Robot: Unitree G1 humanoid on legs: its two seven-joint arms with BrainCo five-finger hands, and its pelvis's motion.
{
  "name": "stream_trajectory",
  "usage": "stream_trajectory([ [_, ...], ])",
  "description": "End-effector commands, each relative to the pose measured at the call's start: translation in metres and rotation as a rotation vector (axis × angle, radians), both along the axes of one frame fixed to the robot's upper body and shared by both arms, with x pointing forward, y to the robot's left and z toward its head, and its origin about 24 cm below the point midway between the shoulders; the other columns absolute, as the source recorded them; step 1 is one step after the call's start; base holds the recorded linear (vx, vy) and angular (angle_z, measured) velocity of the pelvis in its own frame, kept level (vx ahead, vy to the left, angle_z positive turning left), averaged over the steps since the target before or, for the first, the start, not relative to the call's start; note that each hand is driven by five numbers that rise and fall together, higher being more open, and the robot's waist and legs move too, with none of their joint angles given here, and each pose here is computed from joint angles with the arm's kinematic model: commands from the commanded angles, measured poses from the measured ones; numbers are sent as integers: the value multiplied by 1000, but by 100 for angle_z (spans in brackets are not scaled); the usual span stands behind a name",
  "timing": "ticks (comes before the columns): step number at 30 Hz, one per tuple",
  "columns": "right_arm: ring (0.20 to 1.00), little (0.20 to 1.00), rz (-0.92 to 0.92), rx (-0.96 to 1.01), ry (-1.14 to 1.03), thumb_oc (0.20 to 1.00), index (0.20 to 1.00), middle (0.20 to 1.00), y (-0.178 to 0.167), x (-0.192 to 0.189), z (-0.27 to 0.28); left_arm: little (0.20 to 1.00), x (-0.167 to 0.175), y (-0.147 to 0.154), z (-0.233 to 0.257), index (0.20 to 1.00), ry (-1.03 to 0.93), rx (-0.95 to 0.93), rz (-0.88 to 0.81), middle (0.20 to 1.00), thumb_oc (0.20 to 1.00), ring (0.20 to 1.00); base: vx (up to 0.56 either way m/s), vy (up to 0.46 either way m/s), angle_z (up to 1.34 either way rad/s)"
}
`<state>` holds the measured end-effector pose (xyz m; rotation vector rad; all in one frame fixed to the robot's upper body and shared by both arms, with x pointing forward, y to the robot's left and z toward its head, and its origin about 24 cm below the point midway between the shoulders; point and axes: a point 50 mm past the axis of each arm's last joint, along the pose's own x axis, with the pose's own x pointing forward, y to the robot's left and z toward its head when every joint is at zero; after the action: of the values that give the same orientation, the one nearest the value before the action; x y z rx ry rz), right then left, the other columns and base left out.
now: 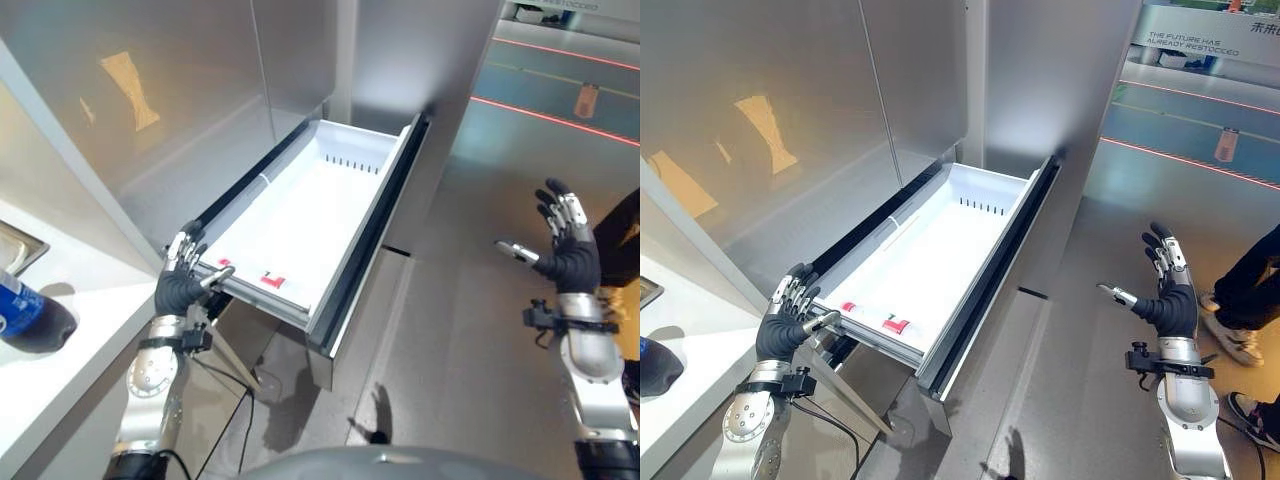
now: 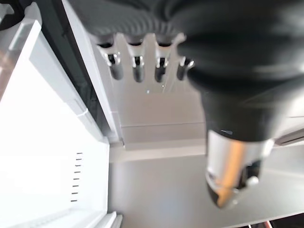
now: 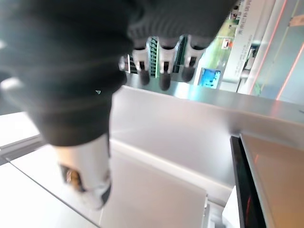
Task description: Take the drinks into the refrigerator
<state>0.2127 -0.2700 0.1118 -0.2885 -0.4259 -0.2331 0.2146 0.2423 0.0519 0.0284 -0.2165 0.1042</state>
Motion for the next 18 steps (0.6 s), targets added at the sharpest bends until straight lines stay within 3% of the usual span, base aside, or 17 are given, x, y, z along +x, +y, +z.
stream_trajectory([
  [1, 1000, 1000, 32, -2, -161, 1000, 1000, 1000, 9, 7, 24, 1000, 6, 6, 32, 1000, -169, 29, 2, 1000, 1000, 1000, 0, 0, 0],
  [10, 1000, 1000, 64, 2, -168, 1000, 1000, 1000, 16, 10, 25, 1000, 4, 9, 33, 1000, -172, 37, 17, 1000, 1000, 1000, -5, -13, 5],
  [18, 1000, 1000, 65, -23, -175, 1000, 1000, 1000, 16, 11, 28, 1000, 3, 6, 39, 1000, -198, 56, -4, 1000, 1000, 1000, -14, -50, 47],
])
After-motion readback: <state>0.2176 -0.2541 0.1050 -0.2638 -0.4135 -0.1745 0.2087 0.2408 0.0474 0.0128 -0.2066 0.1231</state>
